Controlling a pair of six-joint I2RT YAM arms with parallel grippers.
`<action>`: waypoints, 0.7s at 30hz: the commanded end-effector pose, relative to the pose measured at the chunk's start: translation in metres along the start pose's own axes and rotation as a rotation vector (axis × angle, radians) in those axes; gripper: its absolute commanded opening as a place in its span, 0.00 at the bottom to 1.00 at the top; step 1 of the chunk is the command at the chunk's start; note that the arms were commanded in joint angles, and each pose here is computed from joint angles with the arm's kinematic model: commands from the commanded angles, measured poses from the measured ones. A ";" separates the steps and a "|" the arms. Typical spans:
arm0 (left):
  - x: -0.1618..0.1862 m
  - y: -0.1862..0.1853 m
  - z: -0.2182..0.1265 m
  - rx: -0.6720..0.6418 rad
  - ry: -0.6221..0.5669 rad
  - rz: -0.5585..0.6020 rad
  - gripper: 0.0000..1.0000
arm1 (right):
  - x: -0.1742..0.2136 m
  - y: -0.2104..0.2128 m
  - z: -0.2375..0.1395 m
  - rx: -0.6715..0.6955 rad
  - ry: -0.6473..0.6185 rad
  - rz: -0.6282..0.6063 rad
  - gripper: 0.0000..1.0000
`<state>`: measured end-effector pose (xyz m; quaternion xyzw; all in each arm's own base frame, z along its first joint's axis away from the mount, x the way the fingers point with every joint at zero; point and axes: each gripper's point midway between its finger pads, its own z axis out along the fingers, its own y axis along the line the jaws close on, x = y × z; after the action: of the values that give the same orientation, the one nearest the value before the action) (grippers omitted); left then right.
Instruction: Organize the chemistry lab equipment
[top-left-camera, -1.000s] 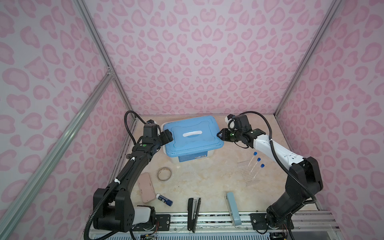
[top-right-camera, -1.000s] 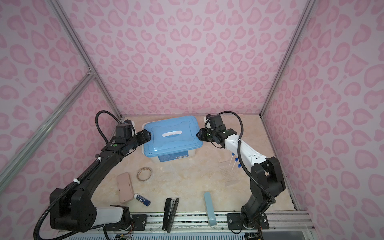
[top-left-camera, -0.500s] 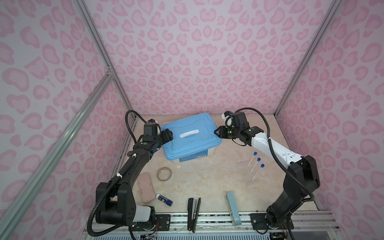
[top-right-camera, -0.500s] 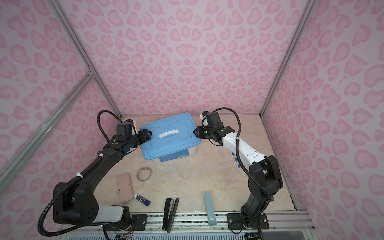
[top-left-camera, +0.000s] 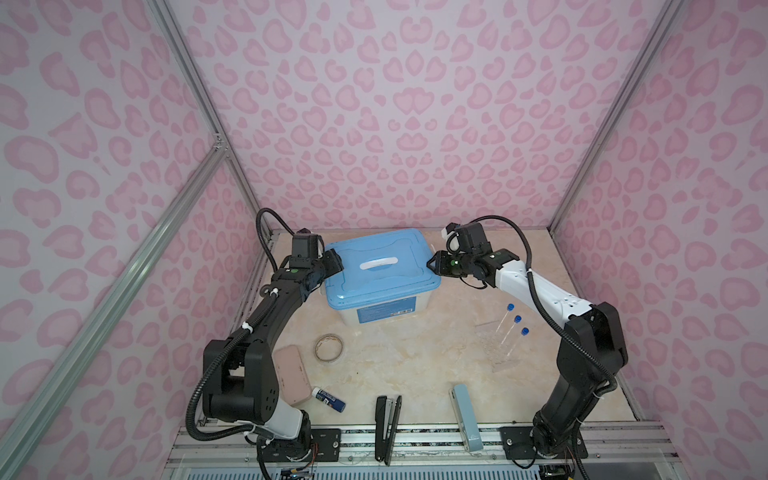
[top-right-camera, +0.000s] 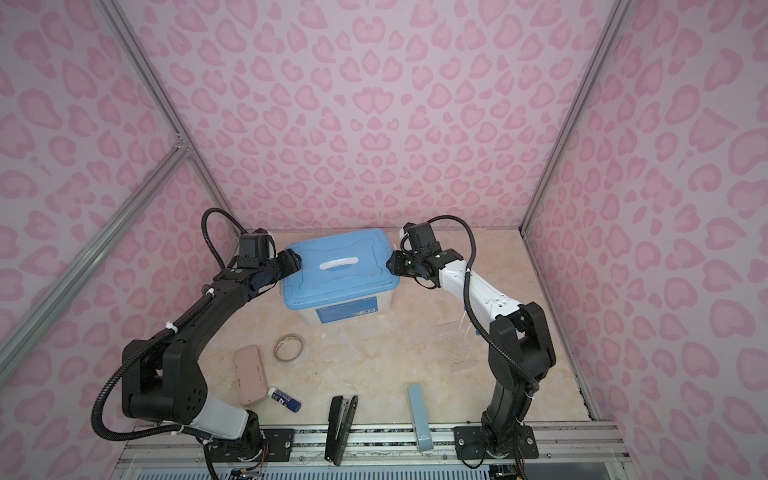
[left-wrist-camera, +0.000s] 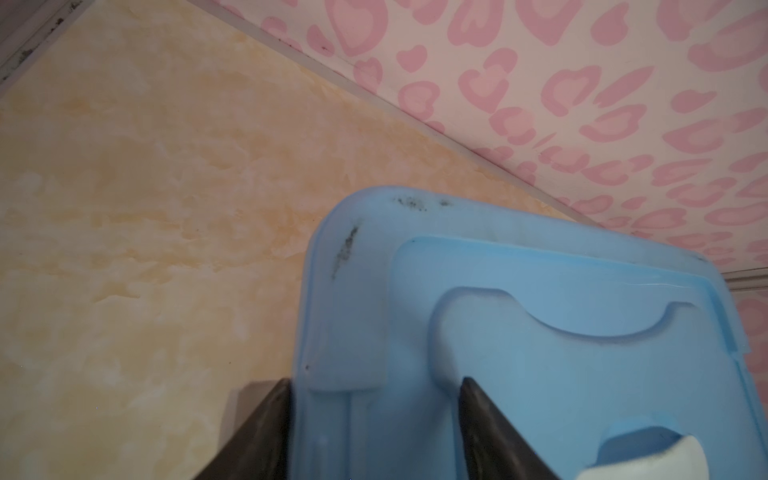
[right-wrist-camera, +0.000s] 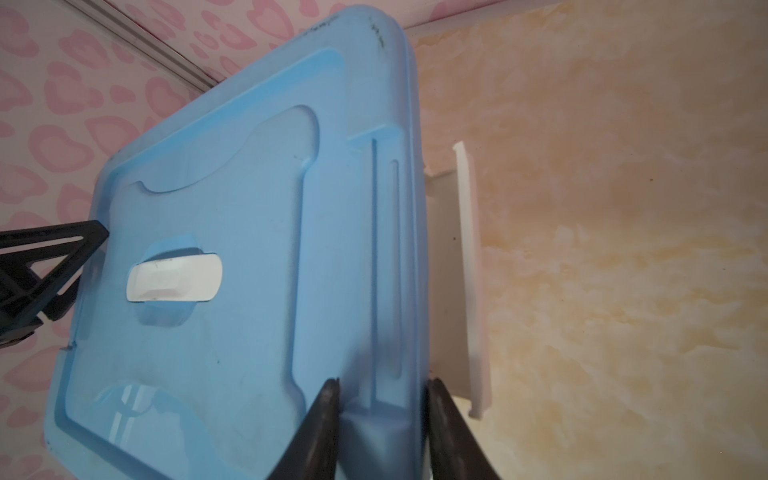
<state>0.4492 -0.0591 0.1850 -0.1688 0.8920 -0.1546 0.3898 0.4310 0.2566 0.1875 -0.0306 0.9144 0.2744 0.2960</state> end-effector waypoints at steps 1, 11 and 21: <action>-0.002 0.000 0.007 -0.008 0.012 0.018 0.62 | 0.011 -0.011 0.010 0.040 0.044 -0.001 0.35; 0.032 -0.003 0.012 0.050 0.099 0.025 0.57 | 0.022 -0.011 0.003 0.089 0.084 -0.045 0.39; 0.070 -0.047 0.005 0.186 0.198 0.066 0.57 | 0.061 -0.021 -0.034 0.144 0.089 -0.023 0.40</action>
<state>0.4473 -0.0982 0.1796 -0.1229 0.8868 -0.1900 0.4030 0.3941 0.2302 0.1865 -0.0267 0.9267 0.2148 0.3070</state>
